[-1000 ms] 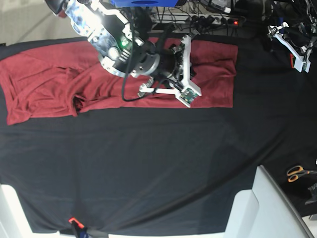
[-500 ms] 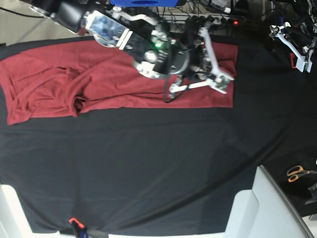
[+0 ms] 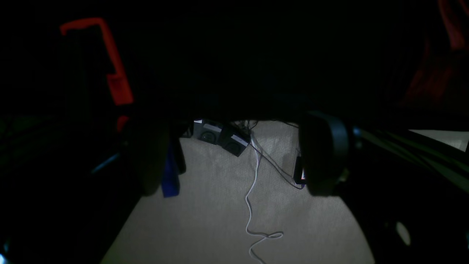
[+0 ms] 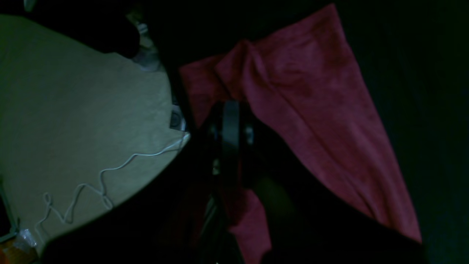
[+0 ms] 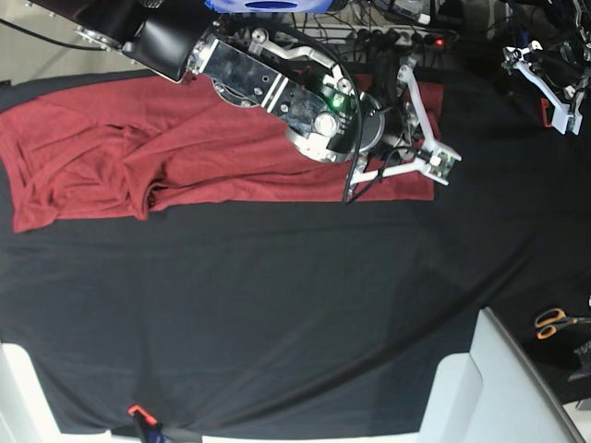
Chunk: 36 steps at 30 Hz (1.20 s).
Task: Fold the T-shirt properly
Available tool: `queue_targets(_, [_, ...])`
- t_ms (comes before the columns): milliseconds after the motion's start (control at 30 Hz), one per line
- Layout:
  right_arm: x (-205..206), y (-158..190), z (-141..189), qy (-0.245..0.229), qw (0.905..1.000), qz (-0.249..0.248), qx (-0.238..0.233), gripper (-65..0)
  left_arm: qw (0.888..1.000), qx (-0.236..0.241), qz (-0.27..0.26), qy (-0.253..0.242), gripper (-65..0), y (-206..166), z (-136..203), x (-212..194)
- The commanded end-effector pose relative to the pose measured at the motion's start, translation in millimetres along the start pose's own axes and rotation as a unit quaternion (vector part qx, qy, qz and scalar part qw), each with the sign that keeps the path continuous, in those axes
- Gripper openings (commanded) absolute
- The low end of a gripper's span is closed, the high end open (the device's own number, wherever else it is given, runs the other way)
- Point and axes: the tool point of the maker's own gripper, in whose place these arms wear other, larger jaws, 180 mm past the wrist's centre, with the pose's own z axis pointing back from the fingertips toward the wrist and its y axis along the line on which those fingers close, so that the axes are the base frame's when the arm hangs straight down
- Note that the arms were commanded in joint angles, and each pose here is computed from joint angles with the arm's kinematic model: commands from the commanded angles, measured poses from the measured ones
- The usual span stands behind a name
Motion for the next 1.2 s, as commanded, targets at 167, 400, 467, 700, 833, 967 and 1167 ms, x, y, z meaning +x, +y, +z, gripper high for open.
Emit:
queue_targets(167, [17.6, -7.9, -0.3, -0.022, 0.9997, -0.006, -0.01, -64.4, 1.0, 0.006, -0.01, -0.013, -12.7, 6.4, 6.1, 8.7])
queue_targets(400, [12.5, -22.1, -14.5, -0.026, 0.9994, -0.01, -0.021, -64.4, 1.0, 0.006, -0.01, -0.013, -12.7, 6.4, 6.1, 8.7])
queue_targets(467, [12.1, -23.9, -17.3, -0.031, 0.9992, -0.012, -0.023, -64.4, 1.0, 0.006, -0.01, -0.013, -12.7, 6.4, 6.1, 8.7])
queue_targets(700, [-1.1, -30.7, -29.3, -0.022, 0.9991, -0.022, -0.027, -64.2, 1.0, 0.006, -0.01, -0.014, -12.7, 6.3, 6.0, 9.3])
queue_targets(833, [-5.4, -31.4, -33.2, -0.021, 0.9991, -0.027, -0.026, -62.3, 1.0, 0.004, -0.012, -0.014, -12.7, 5.0, 5.1, 10.6])
queue_targets(967, [5.1, -31.9, -25.2, -0.036, 0.9987, -0.02, -0.029, -43.5, 1.0, 0.004, -0.012, -0.016, -12.7, 4.9, 4.9, 11.9])
queue_targets(1167, [5.0, -104.5, 44.3, -0.085, 0.9851, -0.102, -0.109, -27.5, 1.0, 0.006, -0.01, -0.018, -12.7, 6.5, 5.7, 12.8])
